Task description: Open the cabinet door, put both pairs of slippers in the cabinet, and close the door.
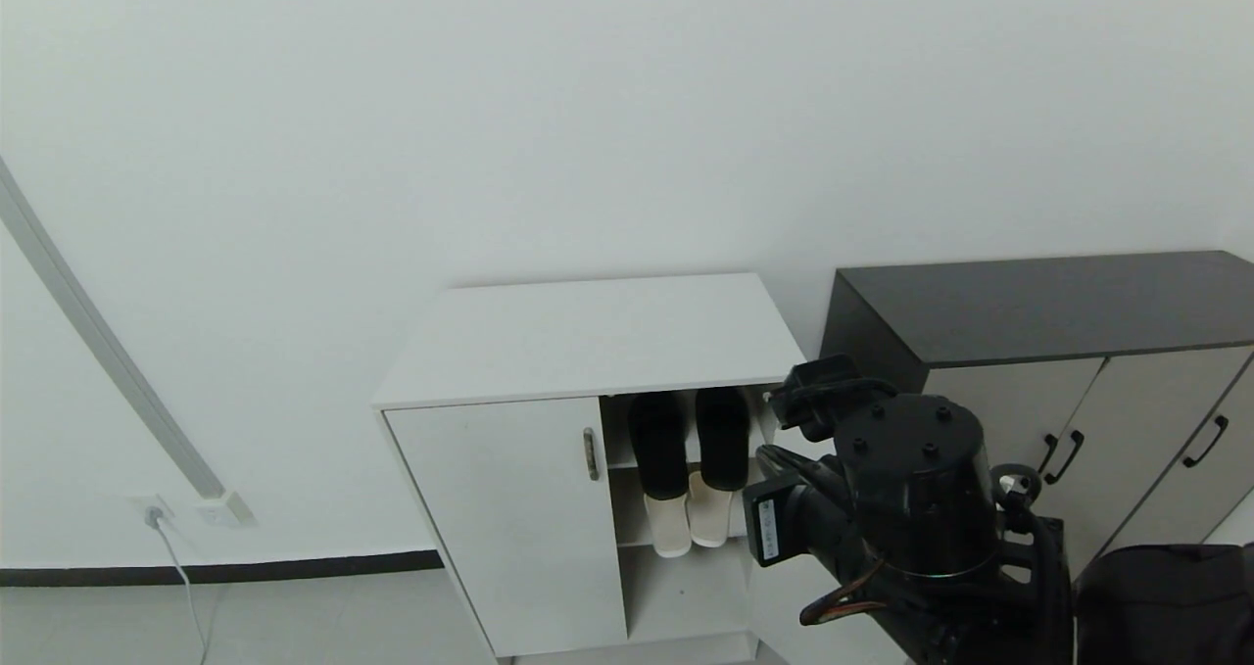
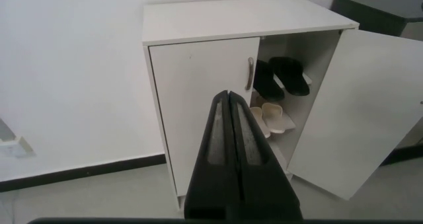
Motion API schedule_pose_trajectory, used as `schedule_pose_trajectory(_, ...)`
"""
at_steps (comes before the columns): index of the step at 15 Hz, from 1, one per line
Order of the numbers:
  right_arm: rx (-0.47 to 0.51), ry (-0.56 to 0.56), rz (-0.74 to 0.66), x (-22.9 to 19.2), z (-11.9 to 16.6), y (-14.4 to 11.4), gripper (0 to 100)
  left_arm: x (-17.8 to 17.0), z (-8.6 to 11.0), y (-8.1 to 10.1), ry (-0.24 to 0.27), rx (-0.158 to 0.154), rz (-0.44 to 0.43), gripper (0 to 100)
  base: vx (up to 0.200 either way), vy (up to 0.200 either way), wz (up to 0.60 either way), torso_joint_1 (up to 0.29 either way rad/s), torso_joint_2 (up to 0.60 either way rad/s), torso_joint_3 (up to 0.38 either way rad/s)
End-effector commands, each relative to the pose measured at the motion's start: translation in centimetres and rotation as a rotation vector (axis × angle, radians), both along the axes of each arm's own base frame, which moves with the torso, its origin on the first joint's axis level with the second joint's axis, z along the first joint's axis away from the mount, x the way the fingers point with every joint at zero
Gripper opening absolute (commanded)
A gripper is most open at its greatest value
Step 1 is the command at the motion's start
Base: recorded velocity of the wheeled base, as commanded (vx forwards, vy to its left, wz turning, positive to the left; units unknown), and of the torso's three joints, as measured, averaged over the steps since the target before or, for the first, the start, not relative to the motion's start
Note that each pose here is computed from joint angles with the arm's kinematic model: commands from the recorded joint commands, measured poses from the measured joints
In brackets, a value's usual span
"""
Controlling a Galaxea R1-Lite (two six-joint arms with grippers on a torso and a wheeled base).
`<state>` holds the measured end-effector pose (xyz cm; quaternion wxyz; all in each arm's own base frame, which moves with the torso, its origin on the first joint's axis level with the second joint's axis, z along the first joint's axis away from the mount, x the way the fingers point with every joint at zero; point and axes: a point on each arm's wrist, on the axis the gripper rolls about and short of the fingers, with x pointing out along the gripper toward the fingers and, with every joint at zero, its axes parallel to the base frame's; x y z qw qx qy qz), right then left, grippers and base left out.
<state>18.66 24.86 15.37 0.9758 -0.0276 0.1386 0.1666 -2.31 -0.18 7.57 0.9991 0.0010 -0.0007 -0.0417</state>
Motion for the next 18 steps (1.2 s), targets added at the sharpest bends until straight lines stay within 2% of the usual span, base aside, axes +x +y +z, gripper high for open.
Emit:
schedule_pose_trajectory(1,-0.002,0.001,-0.001,0.06,-0.09,0.02,0,0.01,0.00,0.00,0.001,0.000,0.001,0,0.000,0.000,0.00,0.000,0.00,0.000)
schedule_pose_trajectory(3,-0.003,0.002,-0.001,0.05,-0.13,0.00,0,0.01,0.00,0.00,0.001,0.001,0.001,0,0.000,0.000,0.00,0.000,0.00,0.000)
schedule_pose_trajectory(9,-0.007,0.003,0.000,0.03,-0.21,-0.04,0,0.01,0.00,0.00,0.001,0.001,0.001,0,0.000,0.000,-0.60,0.007,0.00,0.001)
schedule_pose_trajectory(18,-0.010,0.006,0.001,0.04,-0.34,-0.01,0,0.01,0.00,0.00,0.001,0.000,0.001,0,0.000,0.000,0.00,0.000,0.00,0.000)
